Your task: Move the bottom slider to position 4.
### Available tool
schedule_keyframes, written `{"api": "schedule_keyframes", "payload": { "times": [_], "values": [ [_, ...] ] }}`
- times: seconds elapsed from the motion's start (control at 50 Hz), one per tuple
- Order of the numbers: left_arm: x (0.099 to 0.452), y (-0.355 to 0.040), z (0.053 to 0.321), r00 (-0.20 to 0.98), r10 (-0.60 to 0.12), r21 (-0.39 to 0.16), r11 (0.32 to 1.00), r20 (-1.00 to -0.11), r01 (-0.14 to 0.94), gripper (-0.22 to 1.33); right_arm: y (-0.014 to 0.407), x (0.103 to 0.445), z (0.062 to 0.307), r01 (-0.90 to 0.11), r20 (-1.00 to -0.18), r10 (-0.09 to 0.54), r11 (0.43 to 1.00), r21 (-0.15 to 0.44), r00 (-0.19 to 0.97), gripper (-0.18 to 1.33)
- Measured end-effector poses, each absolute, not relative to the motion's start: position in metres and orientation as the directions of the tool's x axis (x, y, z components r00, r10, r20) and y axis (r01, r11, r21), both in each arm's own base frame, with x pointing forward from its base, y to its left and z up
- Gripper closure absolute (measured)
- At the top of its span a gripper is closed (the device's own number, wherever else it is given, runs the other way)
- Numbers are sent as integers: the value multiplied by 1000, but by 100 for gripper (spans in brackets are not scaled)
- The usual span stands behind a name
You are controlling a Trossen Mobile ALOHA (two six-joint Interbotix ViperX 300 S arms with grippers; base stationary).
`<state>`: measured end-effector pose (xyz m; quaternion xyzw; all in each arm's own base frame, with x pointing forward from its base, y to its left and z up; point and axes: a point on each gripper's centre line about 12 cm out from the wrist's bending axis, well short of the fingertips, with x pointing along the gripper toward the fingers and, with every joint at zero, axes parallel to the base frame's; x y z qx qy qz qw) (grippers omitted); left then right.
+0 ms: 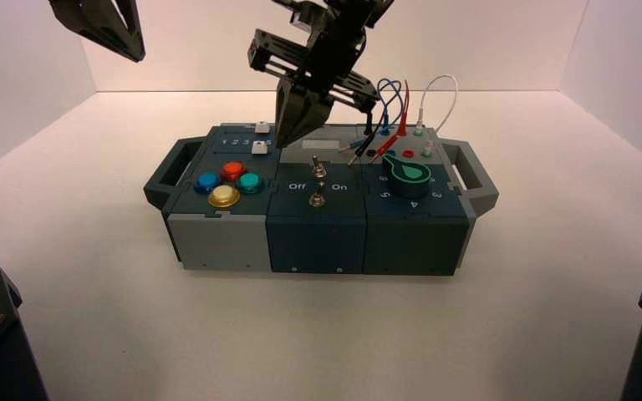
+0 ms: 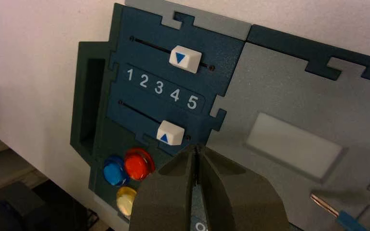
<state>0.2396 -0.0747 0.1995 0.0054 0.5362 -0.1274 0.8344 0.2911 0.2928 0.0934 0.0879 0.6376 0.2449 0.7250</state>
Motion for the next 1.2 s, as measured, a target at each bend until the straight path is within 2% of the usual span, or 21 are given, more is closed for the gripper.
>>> {"api": "schedule_keyframes", "payload": {
  "times": [1.2],
  "values": [
    [239,-75,199,387,-205,-126,967,-899,220,127,303,301,85,-227,-878,476,862,454,49,129]
  ]
}}
